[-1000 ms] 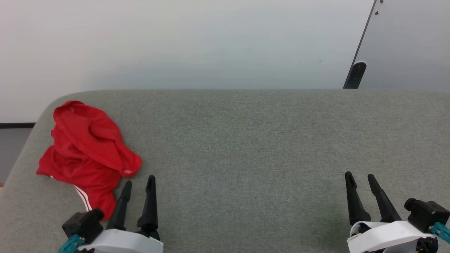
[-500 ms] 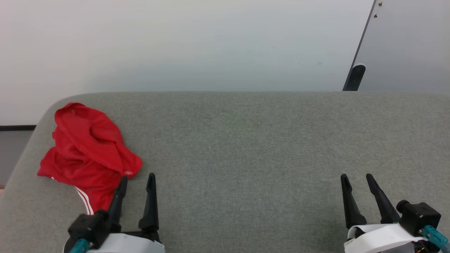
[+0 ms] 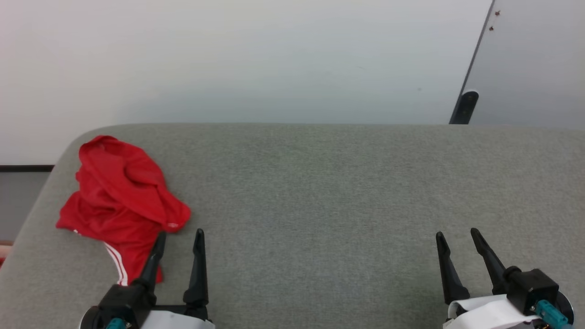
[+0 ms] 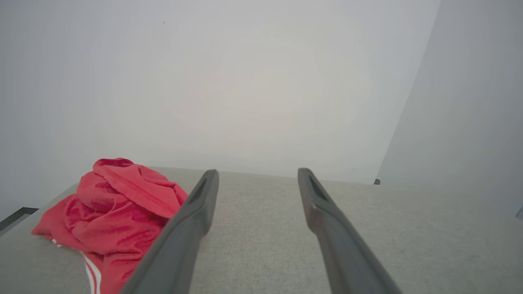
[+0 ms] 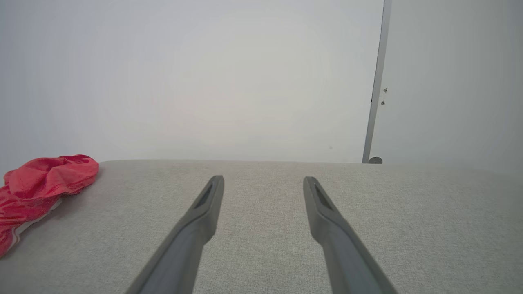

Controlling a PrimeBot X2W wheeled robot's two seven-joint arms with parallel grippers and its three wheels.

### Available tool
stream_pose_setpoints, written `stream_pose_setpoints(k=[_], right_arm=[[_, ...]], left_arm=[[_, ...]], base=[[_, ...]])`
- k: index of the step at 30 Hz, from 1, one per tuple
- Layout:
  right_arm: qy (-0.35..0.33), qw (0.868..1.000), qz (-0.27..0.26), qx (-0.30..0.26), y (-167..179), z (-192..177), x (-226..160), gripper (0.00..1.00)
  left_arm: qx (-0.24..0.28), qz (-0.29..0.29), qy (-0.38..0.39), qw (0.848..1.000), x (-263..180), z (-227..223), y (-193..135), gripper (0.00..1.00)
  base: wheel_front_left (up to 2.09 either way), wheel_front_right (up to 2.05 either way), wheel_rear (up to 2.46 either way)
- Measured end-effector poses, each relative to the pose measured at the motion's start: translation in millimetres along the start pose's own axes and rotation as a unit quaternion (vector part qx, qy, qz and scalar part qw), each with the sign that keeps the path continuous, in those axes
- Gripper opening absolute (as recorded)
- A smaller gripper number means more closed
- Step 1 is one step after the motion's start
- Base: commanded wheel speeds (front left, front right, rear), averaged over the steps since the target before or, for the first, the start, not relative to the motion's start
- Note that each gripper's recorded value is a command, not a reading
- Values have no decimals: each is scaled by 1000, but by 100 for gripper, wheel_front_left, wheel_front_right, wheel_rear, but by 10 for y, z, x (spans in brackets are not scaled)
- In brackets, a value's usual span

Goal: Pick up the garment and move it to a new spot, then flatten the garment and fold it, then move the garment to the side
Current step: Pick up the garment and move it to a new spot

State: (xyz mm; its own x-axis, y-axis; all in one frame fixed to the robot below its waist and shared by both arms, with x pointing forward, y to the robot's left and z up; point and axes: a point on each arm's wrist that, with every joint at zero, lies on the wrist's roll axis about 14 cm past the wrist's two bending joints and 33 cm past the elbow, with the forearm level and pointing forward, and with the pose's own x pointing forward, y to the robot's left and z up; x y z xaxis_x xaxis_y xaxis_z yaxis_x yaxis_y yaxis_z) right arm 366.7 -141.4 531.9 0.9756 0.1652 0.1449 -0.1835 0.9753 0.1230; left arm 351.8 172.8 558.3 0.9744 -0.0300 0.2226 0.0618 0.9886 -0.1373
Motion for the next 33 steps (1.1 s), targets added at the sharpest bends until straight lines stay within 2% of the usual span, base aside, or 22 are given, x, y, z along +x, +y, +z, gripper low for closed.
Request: stream_pose_setpoints(k=[9,15,21,25,28,33], right_arm=[[0,998,56,-31,332,-30,59,100],[0,992,123,-41,757,-70,117,100],[-2,979,201,-44,1266,-101,143,100],[-2,972,231,-38,1482,-104,164,100],[-4,968,249,-38,1607,-98,177,100],[1,964,262,-44,1690,-136,200,100]], left_arm=[[38,43,4,998,-180,-16,303,100],[73,104,-4,992,-422,93,719,100],[104,164,-11,981,-779,212,1090,100],[103,204,-10,973,-1035,234,1269,100],[81,232,-6,969,-1166,244,1396,100],[35,240,8,970,-1061,365,1568,100]], base=[[0,0,0],[0,0,0],[0,0,0],[0,0,0],[0,0,0],[0,0,0]])
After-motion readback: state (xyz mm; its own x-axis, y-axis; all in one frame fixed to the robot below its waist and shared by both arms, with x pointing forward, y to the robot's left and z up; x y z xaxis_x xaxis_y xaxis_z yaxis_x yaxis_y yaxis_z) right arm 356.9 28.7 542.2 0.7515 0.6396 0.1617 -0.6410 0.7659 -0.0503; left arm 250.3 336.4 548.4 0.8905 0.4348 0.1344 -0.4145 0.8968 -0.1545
